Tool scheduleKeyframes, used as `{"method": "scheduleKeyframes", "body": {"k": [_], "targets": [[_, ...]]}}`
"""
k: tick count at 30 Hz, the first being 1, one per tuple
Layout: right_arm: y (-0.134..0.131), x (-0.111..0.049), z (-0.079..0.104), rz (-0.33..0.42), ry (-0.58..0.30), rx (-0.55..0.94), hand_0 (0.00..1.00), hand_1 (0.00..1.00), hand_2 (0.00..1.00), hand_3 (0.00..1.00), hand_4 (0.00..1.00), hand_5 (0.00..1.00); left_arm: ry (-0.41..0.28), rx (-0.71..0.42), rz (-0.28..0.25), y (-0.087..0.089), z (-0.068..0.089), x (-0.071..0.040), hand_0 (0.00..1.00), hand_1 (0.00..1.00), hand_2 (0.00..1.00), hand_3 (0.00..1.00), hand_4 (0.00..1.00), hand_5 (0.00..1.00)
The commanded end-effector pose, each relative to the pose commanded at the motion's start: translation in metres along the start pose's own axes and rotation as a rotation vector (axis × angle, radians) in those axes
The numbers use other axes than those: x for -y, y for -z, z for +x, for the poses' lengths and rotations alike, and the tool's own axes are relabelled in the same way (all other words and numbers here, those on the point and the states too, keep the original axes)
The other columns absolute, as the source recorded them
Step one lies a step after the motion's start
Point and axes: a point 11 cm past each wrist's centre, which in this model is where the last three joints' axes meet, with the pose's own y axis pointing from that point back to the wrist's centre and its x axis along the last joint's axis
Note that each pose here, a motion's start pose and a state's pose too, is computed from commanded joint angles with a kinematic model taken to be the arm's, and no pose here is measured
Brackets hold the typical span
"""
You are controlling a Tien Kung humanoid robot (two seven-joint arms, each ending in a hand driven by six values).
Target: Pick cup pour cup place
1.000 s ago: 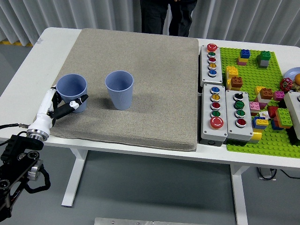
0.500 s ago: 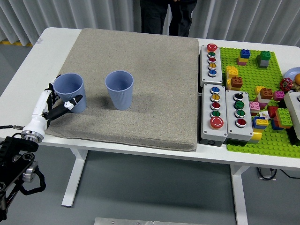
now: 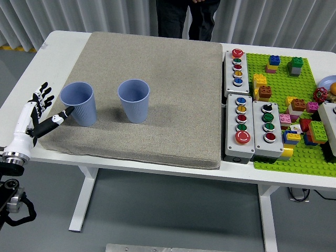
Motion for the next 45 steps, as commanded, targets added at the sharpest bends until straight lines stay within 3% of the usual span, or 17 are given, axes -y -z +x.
{"method": "scheduleKeyframes", "body": {"k": [6,7,8,9,12,13,19,25,31,35,45], "targets": [[0.002,0.0,0.001,0.004,-0.001,0.006,0.721,0.689,0.736,0.694,0.317,0.273,-0.08,-0.032,-0.115,-0.044,0.027,0.002,0.925,0.935,0.998,0.998,0.998,0.486],[0.002,0.0,0.001,0.004,-0.001,0.006,0.722,0.688,0.736,0.695,0.317,0.274,-0.082,-0.034,-0.12,-0.046,0.028,0.002,0.915,0.921,0.998,0.998,0.998,0.608],[0.002,0.0,0.001,0.005,-0.001,0.009,0.722,0.688,0.736,0.695,0.317,0.274,-0.106,-0.057,-0.166,-0.061,0.034,0.006,0.915,0.921,0.998,0.998,0.998,0.608],[0.002,0.0,0.001,0.006,-0.001,0.013,0.722,0.688,0.736,0.695,0.317,0.274,-0.135,-0.08,-0.204,-0.076,0.042,0.013,0.915,0.921,0.998,0.998,0.998,0.608],[0.002,0.0,0.001,0.005,-0.002,0.015,0.722,0.688,0.736,0.695,0.317,0.274,-0.15,-0.17,-0.25,-0.095,0.055,0.031,0.915,0.921,0.998,0.998,0.998,0.608],[0.002,0.0,0.001,0.004,-0.002,0.014,0.722,0.689,0.736,0.694,0.317,0.275,-0.145,-0.202,-0.258,-0.1,0.06,0.04,0.909,0.902,0.979,0.998,0.871,0.998],[0.004,-0.001,0.0,0.007,-0.003,0.014,0.722,0.688,0.736,0.695,0.316,0.275,-0.14,-0.438,-0.298,-0.124,0.094,0.084,0.901,0.889,0.972,0.998,0.837,0.998],[0.008,-0.001,0.0,0.018,-0.002,0.023,0.722,0.688,0.737,0.695,0.316,0.277,-0.159,-0.642,-0.263,-0.113,0.123,0.102,0.895,0.885,0.965,0.998,0.837,0.998],[0.012,-0.002,-0.001,0.024,0.0,0.021,0.722,0.689,0.737,0.695,0.315,0.279,-0.227,-0.87,-0.236,-0.091,0.143,0.107,0.897,0.88,0.955,0.984,0.837,0.998],[0.012,-0.002,-0.001,0.023,0.001,0.023,0.722,0.689,0.737,0.695,0.315,0.279,-0.248,-1.015,-0.237,-0.085,0.142,0.104,0.897,0.88,0.955,0.984,0.837,0.998],[0.009,-0.001,-0.001,0.019,0.0,0.022,0.723,0.689,0.737,0.696,0.312,0.278,-0.235,-0.998,-0.233,-0.085,0.133,0.101,0.893,0.875,0.949,0.979,0.838,0.998]]}}
